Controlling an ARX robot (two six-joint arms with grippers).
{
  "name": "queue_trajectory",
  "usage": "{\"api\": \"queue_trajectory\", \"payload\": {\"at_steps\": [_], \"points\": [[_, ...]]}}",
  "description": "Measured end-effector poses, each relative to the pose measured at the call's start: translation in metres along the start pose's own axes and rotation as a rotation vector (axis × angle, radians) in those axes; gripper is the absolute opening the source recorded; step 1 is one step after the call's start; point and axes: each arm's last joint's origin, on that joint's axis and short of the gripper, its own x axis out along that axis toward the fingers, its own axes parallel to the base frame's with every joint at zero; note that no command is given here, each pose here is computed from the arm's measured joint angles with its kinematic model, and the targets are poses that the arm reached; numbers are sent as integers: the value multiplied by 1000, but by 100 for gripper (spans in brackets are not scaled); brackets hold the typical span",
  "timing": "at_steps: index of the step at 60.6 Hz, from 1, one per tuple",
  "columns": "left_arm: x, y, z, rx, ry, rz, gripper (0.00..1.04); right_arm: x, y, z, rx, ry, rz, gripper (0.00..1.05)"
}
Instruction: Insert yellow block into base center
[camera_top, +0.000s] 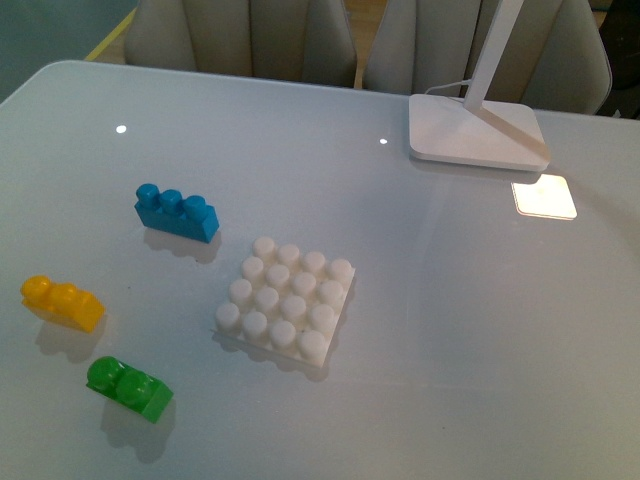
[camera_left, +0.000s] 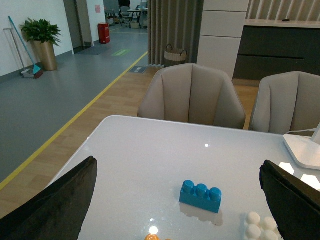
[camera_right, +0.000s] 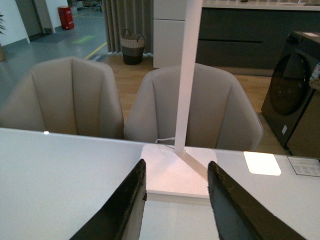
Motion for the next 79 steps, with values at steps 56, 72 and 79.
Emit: {"api": "queue_trajectory", "payload": {"at_steps": [56, 72, 79], "points": [[0, 0, 0, 0, 0, 0, 97, -93, -58, -16, 6, -4, 1, 2], [0, 0, 0, 0, 0, 0, 97, -106, -59, -11, 6, -20, 1, 2], [0, 0, 0, 0, 0, 0, 97, -110, -59, -11, 6, -22, 1, 2]]}}
